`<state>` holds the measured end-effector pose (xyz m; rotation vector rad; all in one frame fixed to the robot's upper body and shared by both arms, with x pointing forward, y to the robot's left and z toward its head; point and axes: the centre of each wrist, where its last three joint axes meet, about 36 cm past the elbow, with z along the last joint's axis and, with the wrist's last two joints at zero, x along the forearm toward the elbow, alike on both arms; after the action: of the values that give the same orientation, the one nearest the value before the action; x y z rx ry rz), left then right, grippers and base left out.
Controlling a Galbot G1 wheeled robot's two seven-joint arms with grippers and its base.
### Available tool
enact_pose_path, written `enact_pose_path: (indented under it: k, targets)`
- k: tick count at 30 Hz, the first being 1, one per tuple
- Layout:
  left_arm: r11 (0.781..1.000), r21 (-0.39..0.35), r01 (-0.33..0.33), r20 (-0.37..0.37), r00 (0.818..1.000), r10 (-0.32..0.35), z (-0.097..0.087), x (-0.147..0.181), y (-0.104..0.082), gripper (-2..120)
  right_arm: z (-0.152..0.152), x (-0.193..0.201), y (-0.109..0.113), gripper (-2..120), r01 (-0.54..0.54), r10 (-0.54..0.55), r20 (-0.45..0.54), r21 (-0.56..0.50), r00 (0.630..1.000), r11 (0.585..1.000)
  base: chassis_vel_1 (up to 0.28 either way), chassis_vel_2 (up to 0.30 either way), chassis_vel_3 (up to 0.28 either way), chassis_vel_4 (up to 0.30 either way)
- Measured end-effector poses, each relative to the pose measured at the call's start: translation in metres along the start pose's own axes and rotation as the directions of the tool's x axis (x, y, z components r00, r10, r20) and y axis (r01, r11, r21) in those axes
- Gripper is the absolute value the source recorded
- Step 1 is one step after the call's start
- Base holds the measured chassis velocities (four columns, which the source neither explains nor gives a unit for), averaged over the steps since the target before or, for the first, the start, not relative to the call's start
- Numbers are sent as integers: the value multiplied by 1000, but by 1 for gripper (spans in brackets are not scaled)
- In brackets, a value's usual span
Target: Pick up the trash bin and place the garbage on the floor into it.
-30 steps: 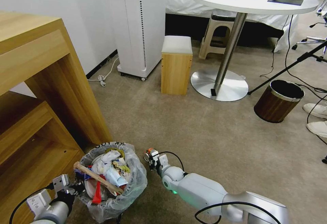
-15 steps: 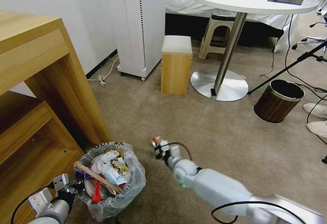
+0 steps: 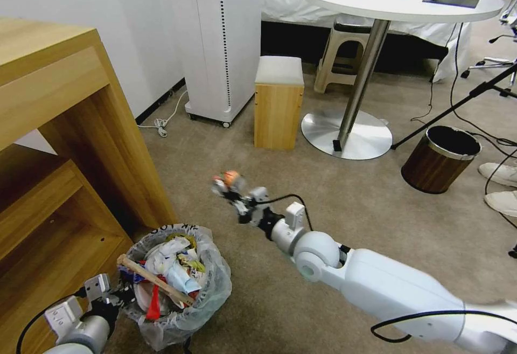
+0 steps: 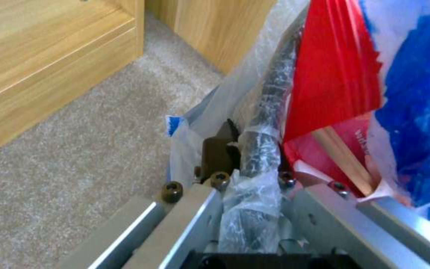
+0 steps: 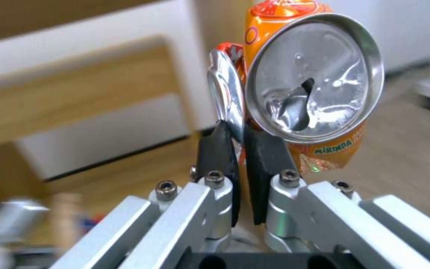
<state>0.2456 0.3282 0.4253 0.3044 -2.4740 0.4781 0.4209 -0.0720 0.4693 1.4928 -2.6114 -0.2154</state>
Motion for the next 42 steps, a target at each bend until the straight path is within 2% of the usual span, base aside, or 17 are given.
enact_pose_path:
  k: [2,5,6,9,10,14,15,17,18,24,32,39,42]
  targets:
    - [1000,0,-4,3,1000,4,-2,1,-2,0,-4,-11,21,4,92,-91,-36,17,995,996,0,0,0,0]
    - [1000,0,-7,6,1000,7,-3,2,-3,0,0,-15,30,4,130,-128,-68,19,989,991,0,0,0,0]
    - [1000,0,-11,9,1000,11,-4,4,-5,0,10,-20,40,4,159,-157,-109,13,982,987,0,0,0,0]
    - [1000,0,-14,11,1000,14,-5,5,-6,0,19,-23,49,4,171,-170,-151,-5,974,985,0,0,0,0]
    - [1000,-1,-15,14,1000,15,-5,7,-6,0,29,-27,59,4,175,-176,-187,-24,966,984,0,0,0,0]
    - [1000,-2,-15,17,1000,15,-6,8,-6,0,35,-33,70,4,172,-178,-221,-45,959,984,0,0,0,0]
    - [1000,-2,-18,20,1000,18,-7,10,-7,0,41,-40,79,4,168,-179,-243,-66,953,984,0,0,0,0]
    - [1000,-2,-19,19,1000,19,-7,10,-7,0,43,-45,83,4,160,-174,-254,-77,951,984,0,0,0,0]
    - [1000,-2,-18,19,1000,18,-7,12,-7,0,47,-53,89,3,124,-146,-285,-93,947,988,0,0,0,0]
    - [1000,-6,-12,19,1000,12,-7,14,-5,0,66,-65,89,3,40,-74,-340,-108,937,993,0,0,0,0]
    - [1000,-7,-16,19,1000,16,-7,13,-5,0,86,-56,94,3,-39,-14,-402,-122,915,992,0,0,0,0]
    - [1000,-6,-15,17,1000,15,-6,13,-4,0,85,-58,95,3,-57,2,-410,-122,912,991,0,0,0,0]
    - [1000,-9,-14,16,1000,14,-6,13,-4,0,80,-56,95,10,-59,6,-401,-121,916,991,0,0,0,0]
